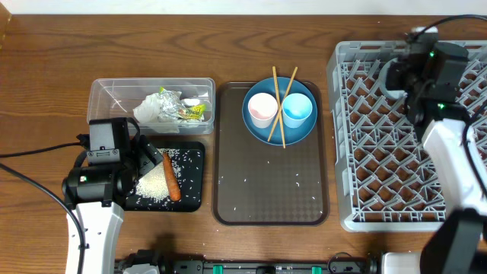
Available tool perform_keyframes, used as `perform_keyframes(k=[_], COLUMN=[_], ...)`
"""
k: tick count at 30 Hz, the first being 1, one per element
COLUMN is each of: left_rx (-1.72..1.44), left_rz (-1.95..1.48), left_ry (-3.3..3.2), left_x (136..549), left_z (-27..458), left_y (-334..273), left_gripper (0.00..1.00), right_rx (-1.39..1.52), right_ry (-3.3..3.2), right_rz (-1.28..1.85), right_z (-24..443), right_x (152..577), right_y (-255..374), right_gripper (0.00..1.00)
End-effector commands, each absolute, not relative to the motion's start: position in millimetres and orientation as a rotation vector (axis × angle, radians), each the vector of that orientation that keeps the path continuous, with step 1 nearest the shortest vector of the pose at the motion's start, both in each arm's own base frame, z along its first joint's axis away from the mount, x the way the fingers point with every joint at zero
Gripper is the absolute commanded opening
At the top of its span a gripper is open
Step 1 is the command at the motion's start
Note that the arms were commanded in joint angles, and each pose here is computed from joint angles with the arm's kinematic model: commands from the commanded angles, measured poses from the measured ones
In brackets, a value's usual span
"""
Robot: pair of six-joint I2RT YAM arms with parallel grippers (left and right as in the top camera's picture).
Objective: Sort waste into correct bins and load items into the dishwasher rack
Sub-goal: 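Open the right gripper and withdraw it from the bowl, then reach the right gripper to the blue plate and grasp a chopstick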
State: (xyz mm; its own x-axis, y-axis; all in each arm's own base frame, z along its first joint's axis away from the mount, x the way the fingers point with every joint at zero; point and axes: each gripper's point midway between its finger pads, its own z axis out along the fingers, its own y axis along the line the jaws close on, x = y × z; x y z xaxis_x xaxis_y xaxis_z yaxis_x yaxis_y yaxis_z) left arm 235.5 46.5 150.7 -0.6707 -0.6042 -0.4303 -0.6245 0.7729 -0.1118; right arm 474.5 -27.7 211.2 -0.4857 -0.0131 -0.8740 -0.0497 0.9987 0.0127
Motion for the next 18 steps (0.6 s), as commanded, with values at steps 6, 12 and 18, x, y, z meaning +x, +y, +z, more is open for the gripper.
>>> perform_keyframes(k=[6,12,18], left_rx=[-0.935,-0.935,-0.935], left_rz=[0.066,0.066,0.066], left_ry=[2.518,2.518,2.518], left_x=[234,234,234], left_z=[150,150,150], left_y=[48,48,48], left_gripper=[1.0,1.0,1.0], right_rx=[-0.338,-0.451,-0.533], right_ry=[2.172,2.269,2.265], right_rz=[0.338,0.355,0.344], right_z=[202,174,171], right_x=[433,406,392], right_y=[117,170,200], right_gripper=[0.2,0.27,0.32])
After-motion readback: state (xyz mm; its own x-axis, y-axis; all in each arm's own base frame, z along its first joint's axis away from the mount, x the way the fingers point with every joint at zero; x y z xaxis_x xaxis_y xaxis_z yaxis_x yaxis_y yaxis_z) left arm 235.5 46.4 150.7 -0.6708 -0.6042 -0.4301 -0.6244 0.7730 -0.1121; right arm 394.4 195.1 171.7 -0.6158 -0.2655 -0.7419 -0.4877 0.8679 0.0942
